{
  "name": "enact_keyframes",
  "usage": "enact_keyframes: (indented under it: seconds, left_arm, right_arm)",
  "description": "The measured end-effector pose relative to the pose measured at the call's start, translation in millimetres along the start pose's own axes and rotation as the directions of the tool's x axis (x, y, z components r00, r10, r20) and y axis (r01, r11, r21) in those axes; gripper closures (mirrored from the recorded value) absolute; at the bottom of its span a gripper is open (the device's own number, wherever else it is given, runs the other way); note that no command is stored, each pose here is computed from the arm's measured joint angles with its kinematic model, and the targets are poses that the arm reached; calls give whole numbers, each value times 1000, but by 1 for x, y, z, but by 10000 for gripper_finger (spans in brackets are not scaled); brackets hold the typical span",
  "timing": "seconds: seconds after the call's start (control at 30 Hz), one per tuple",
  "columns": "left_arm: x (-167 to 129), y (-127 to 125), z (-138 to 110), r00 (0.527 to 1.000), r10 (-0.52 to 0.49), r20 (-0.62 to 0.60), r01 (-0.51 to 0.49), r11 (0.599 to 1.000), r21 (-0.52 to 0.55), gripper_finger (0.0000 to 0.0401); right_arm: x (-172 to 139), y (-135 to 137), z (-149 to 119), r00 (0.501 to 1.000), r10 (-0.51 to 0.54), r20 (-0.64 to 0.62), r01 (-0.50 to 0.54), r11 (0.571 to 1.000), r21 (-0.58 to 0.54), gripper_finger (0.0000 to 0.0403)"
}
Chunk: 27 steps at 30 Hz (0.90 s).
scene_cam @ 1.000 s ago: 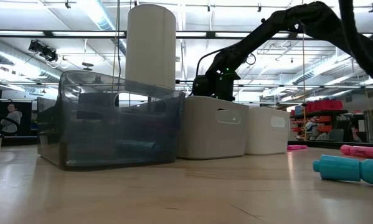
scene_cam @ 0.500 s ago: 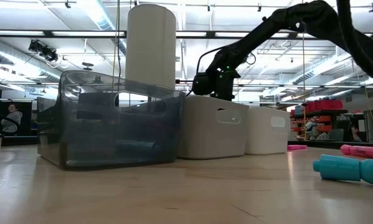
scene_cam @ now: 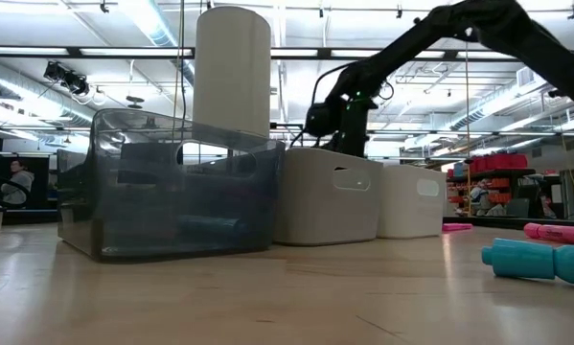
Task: Pick & Place Markers
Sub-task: Put the top blue highlighter into the black bin
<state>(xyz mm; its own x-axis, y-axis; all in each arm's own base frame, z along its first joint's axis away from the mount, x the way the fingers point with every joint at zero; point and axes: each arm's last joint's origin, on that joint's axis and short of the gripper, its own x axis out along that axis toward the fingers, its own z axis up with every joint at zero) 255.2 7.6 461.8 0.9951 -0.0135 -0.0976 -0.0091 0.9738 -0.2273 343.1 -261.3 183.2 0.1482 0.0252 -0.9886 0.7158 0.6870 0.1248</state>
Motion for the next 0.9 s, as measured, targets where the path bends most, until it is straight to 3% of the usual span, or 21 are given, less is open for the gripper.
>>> enact_keyframes:
  seconds: [0.2,0.33,0.57,0.7,0.9]
  left_arm:
    - [0,0,0,1000,2,0,-2,1000,1,181]
    - [0,0,0,1000,3,1,-3,1000,0,181]
    - [0,1,0,1000,14,4,-14,1000,0,181]
    - [0,2,0,999,49,12,-49,999,-5,181]
    - [0,2,1,997,71,21,-71,997,-8,181]
  right_arm:
    - [-18,-15,-2,1000,-6,15,8,992,-125,299]
    - [-20,-23,2,995,-80,61,91,977,-191,236]
    - [-21,-23,14,980,-83,182,106,987,-117,138]
    - [-15,-24,16,979,-79,185,99,990,-101,122]
    - [7,-29,17,992,-68,107,77,993,-91,132]
